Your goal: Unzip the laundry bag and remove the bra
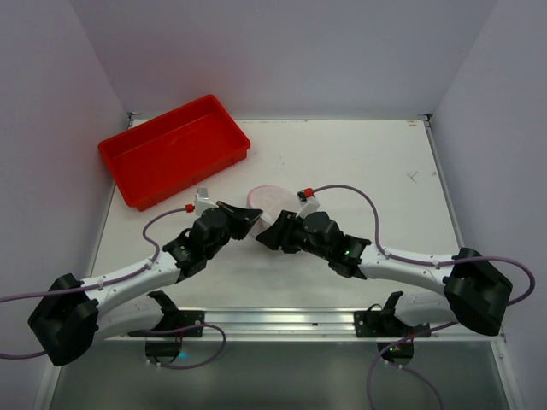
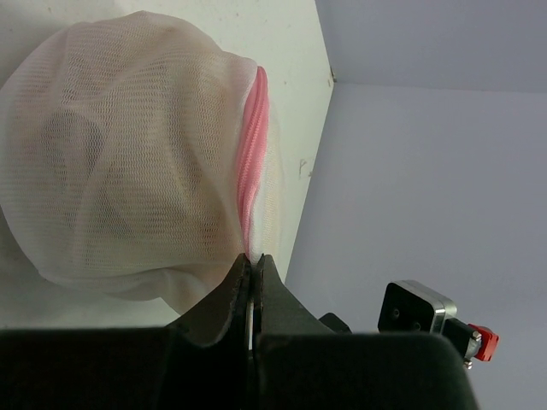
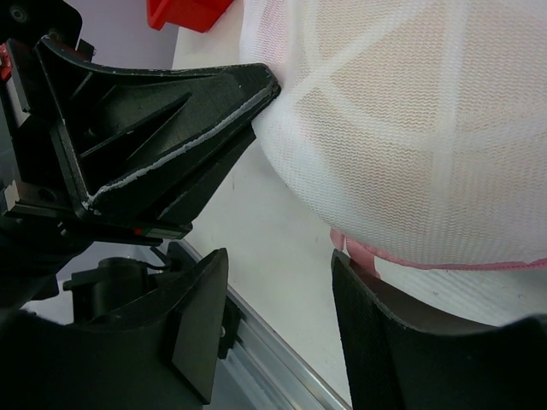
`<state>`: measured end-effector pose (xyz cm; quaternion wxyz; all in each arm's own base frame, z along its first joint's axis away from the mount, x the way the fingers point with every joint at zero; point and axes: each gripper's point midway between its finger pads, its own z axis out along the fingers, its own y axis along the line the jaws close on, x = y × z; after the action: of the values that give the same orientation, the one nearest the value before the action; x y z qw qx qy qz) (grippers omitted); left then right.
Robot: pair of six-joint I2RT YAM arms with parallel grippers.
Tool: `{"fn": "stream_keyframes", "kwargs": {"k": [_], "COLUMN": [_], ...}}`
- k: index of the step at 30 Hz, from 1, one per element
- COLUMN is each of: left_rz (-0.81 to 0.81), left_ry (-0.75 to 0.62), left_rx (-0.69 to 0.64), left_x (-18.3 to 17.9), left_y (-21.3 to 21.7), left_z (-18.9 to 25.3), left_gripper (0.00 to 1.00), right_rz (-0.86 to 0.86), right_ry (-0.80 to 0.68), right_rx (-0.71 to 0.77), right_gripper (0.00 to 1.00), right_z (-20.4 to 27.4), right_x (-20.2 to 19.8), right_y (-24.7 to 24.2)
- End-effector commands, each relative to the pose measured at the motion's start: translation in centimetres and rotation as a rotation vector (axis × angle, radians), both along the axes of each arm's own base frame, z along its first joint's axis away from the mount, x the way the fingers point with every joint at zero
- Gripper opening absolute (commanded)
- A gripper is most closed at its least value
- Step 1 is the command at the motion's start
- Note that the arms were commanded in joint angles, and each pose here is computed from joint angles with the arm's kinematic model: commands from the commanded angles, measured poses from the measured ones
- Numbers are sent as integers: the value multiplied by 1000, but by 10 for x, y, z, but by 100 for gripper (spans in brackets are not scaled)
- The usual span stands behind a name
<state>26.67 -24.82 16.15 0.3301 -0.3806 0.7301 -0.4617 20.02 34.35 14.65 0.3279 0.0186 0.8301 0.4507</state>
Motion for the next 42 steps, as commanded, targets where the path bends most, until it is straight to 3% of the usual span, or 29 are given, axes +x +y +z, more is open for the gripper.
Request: {"fn": "stream_keyframes", "kwargs": {"k": [1, 17, 25, 31, 42], "left_rz": [43, 56, 72, 68, 83], "left_ry": [-38, -45, -29, -22, -17], "left_rx": [-39, -74, -97, -97, -95], "left_x": [7, 3, 1, 1, 2], "left_y": [1, 6, 5, 1, 2], "left_z": [21, 27, 25, 23, 19], "left_gripper": [0, 0, 0, 0, 0], "right_rz": [-26, -83, -189, -184, -106], "right_ry": [-51, -46, -24, -112, -142], "right_rx": [76, 120, 133, 167, 217], "right_gripper": [54, 49, 47, 43, 41], "right_z": [26, 13, 2, 18, 42], "right_x": [13, 29, 37, 43, 32], "right_y": [11, 5, -13, -12, -5]}}
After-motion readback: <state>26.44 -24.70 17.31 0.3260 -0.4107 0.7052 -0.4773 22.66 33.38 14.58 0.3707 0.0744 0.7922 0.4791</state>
